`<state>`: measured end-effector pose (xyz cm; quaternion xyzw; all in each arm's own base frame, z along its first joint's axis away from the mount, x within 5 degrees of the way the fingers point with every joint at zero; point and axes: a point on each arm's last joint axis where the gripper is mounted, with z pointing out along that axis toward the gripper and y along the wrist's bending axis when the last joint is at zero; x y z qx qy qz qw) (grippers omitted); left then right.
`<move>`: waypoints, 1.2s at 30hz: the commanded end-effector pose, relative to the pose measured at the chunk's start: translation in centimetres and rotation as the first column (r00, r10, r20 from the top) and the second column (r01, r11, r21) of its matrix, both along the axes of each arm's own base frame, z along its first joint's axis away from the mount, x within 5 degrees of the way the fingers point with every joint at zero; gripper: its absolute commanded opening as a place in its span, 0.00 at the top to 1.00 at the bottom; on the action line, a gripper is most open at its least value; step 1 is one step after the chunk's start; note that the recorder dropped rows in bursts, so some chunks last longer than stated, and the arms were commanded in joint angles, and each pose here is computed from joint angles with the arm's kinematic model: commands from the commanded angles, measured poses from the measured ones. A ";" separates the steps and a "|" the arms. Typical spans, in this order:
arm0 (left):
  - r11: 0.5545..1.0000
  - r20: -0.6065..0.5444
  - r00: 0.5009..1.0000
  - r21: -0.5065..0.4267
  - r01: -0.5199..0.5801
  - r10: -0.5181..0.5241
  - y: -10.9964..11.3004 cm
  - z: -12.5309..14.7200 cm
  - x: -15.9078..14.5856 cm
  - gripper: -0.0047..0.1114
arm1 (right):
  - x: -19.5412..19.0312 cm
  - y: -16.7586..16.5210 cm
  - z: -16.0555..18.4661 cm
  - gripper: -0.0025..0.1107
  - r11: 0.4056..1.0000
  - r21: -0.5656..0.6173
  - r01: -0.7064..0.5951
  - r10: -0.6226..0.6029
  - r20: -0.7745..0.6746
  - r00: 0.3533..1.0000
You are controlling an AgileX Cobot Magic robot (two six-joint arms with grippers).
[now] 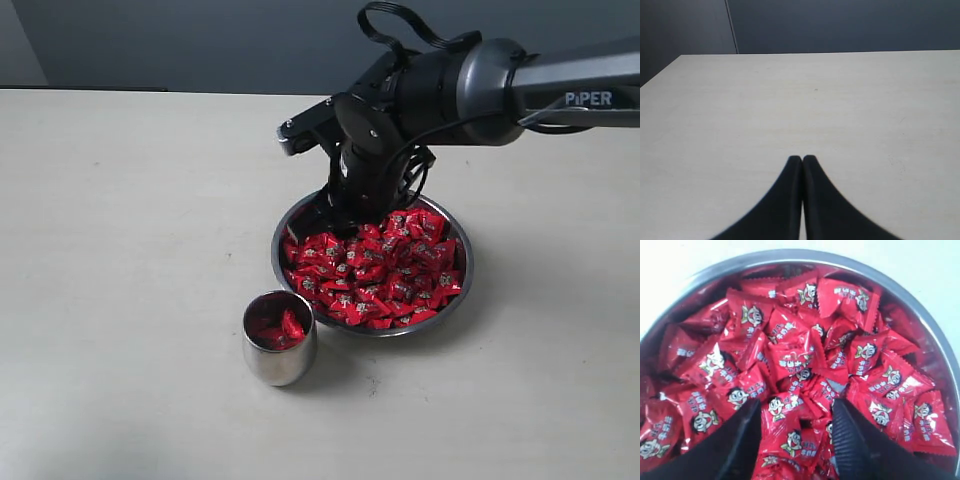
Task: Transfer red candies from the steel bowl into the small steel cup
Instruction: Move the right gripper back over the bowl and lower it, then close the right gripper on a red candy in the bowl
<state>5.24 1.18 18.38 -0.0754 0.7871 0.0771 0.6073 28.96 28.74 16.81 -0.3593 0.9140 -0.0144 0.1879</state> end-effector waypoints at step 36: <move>1.000 0.012 1.000 -0.005 0.005 -0.005 0.0 0.0 0.0 0.96 | 0.5 -0.7 -3.4 0.96 0.987 -0.160 -0.024 0.018 -0.042 0.999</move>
